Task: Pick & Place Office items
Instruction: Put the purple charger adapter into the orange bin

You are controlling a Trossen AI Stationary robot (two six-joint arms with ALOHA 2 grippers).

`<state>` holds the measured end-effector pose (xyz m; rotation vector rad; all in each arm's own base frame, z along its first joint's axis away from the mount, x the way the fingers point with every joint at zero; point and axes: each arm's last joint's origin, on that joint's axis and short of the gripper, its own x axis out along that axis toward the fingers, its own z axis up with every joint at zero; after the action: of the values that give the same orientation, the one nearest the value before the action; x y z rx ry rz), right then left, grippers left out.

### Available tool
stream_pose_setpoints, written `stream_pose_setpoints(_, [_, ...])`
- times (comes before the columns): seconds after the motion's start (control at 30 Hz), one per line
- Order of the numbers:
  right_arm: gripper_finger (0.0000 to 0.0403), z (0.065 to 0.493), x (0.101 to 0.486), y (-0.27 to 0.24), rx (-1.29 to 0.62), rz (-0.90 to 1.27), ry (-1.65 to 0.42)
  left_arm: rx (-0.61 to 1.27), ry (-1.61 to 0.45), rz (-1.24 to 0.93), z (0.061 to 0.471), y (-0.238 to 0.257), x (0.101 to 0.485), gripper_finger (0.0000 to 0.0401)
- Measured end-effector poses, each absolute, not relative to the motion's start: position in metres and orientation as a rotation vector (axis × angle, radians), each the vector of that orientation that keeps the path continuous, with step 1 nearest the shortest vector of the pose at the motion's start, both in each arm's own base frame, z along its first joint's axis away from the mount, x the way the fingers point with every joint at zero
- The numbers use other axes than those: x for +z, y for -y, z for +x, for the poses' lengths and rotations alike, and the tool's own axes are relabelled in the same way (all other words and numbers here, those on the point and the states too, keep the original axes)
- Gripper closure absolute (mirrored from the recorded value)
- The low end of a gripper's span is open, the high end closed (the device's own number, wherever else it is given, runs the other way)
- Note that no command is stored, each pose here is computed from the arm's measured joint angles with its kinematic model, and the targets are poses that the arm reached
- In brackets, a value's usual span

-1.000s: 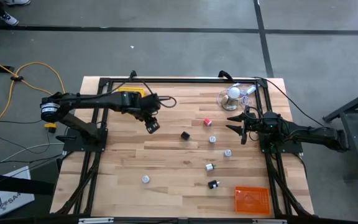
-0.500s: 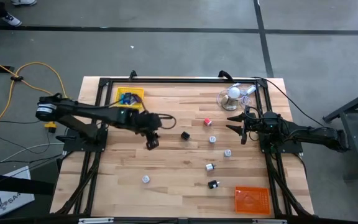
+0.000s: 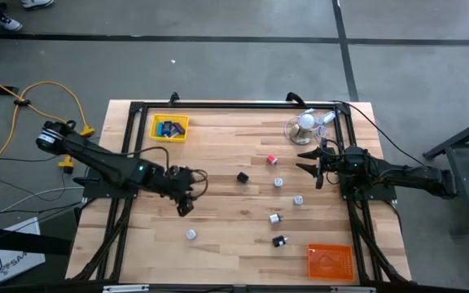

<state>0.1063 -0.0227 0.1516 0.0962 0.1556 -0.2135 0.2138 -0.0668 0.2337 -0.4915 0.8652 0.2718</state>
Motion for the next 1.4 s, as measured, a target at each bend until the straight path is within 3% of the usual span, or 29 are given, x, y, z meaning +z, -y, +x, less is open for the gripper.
stream_pose_setpoints(0.23, [0.0245,0.106,0.152,0.023,-0.214,0.096,-0.155,0.259,-0.968,-0.46,0.199,0.083,0.228,0.021])
stream_pose_setpoints(0.73, [0.0245,0.106,0.152,0.023,-0.214,0.096,-0.156,0.314,-0.766,-0.572,0.164,0.141,0.234,0.021])
stream_pose_setpoints(1.03, [0.0245,0.106,0.152,0.023,-0.214,0.096,-0.156,0.319,-0.789,-0.5,0.187,0.169,0.242,0.021])
stream_pose_setpoints(1.4, [0.0245,0.106,0.152,0.023,-0.214,0.096,-0.156,0.387,-0.861,-0.455,0.205,0.203,0.218,0.021])
